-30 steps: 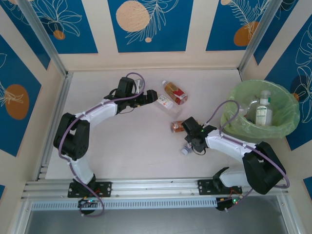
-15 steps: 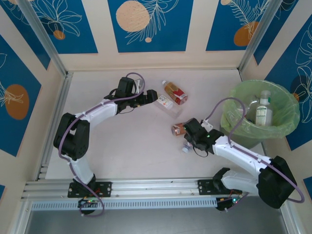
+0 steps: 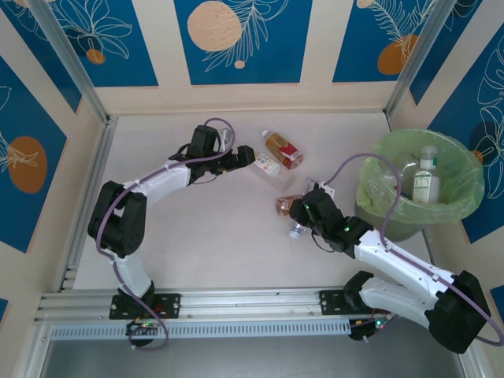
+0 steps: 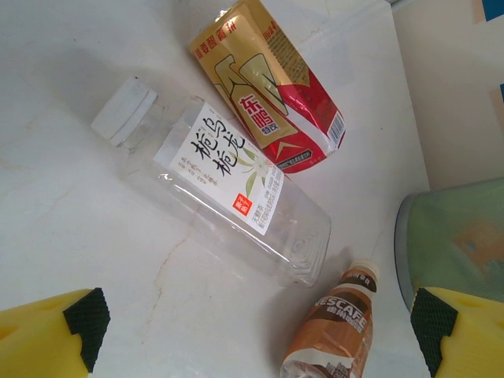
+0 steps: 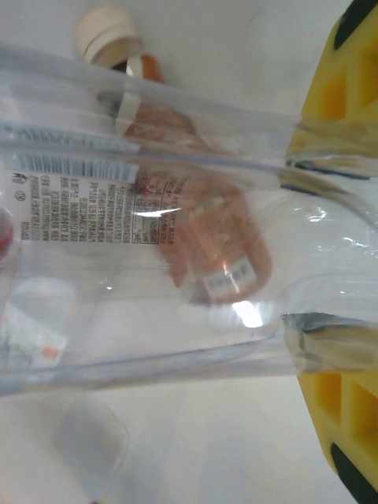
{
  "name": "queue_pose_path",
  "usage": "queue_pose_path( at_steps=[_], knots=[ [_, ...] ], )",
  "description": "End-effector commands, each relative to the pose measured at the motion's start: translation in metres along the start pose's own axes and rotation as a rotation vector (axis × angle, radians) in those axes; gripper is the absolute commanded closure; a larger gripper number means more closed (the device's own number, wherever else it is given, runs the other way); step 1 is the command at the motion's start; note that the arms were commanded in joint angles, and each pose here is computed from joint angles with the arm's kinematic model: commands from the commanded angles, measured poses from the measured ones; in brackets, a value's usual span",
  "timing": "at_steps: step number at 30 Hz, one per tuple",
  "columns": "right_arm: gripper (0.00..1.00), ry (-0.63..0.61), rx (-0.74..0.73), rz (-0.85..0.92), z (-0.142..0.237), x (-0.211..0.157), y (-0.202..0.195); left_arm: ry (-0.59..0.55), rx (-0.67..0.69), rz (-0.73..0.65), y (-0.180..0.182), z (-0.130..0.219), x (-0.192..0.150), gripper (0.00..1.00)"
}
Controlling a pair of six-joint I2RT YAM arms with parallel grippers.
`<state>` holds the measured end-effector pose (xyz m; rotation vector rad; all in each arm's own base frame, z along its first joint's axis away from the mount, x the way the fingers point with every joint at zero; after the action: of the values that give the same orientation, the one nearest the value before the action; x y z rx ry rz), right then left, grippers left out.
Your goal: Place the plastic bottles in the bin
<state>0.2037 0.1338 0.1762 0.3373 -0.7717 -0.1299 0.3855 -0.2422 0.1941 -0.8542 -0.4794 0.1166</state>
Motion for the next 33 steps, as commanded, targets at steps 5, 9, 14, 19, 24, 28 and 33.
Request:
queue_pose_path(
  at_steps=[5, 9, 14, 19, 24, 28, 33],
  knots=[
    [0.67, -0.099, 0.125, 0.083, 0.007, 0.023, 0.02, 0.017, -0.043, 0.004, -0.007, -0.005, 0.0, 0.0],
    [0.68, -0.153, 0.157, 0.119, 0.014, 0.042, 0.027, 0.022, -0.051, 0.006, -0.009, -0.005, 0.0, 0.0],
    [0.68, -0.219, 0.193, 0.175, 0.025, 0.069, 0.035, 0.021, -0.066, 0.011, -0.011, -0.005, 0.0, 0.0],
    [0.67, -0.257, 0.237, 0.224, 0.038, 0.097, 0.043, 0.027, -0.077, 0.004, -0.016, -0.007, 0.0, 0.0],
    [0.66, -0.234, 0.305, 0.294, 0.046, 0.114, 0.051, 0.033, -0.055, -0.003, -0.016, -0.009, -0.002, 0.0],
    [0.66, -0.233, 0.272, 0.323, 0.055, 0.129, 0.051, 0.026, 0.059, -0.15, -0.034, -0.007, -0.012, 0.0],
    [0.67, -0.253, 0.235, 0.317, 0.078, 0.149, 0.047, 0.012, 0.063, -0.2, -0.044, -0.006, -0.016, 0.0]
  ],
)
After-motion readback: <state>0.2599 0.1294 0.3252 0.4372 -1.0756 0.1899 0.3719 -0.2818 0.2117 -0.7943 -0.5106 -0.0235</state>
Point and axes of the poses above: each hand's point on the last joint's axis, 136 mm out from that joint toward the fingers, its own z axis back along the fingers, its own y axis along the line the jaws close on, x = y × z, the point moved 7 cm from there along z, back along the fingers, and after that the axes turned 9 degrees about z, right-handed, at the moved point
